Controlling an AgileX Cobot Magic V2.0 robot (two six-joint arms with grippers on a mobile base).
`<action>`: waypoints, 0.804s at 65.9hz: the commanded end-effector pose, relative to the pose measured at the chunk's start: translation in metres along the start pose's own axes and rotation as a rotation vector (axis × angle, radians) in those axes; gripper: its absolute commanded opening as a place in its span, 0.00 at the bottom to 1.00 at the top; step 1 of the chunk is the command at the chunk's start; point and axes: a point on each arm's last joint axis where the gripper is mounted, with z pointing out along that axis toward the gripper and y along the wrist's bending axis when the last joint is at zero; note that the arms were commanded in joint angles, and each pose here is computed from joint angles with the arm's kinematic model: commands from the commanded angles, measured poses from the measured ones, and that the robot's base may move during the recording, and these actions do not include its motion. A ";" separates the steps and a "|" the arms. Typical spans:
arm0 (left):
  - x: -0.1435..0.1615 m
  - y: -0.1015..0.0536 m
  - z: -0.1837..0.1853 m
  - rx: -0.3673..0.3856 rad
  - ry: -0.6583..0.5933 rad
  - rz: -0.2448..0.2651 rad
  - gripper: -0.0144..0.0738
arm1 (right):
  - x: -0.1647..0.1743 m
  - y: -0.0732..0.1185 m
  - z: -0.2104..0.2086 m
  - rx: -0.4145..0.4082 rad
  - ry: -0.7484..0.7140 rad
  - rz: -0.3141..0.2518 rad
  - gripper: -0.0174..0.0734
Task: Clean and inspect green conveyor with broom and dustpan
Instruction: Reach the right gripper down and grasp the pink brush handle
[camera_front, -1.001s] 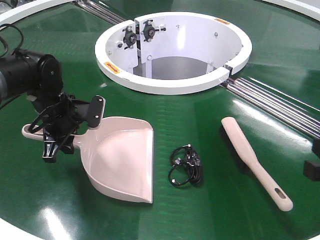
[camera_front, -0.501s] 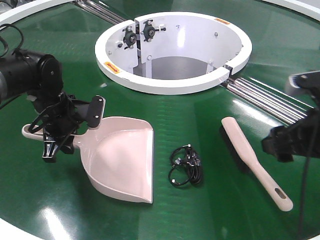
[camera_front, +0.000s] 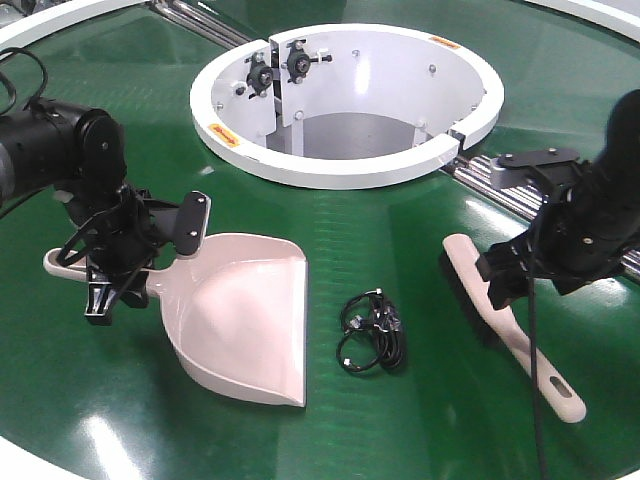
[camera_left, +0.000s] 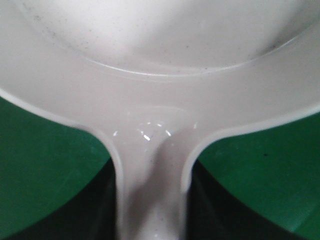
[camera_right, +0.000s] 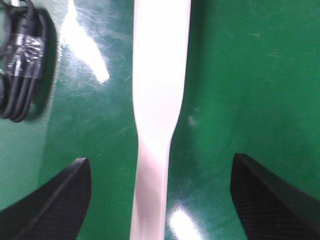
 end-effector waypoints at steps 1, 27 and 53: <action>-0.001 0.001 -0.026 -0.075 -0.019 -0.002 0.15 | -0.010 -0.002 -0.009 0.009 -0.022 -0.006 0.78; -0.001 0.001 -0.026 -0.075 -0.019 -0.002 0.15 | -0.018 -0.003 0.029 -0.006 0.104 -0.004 0.78; -0.002 0.001 -0.026 -0.075 -0.019 -0.002 0.15 | -0.022 0.015 0.057 0.026 0.175 -0.042 0.77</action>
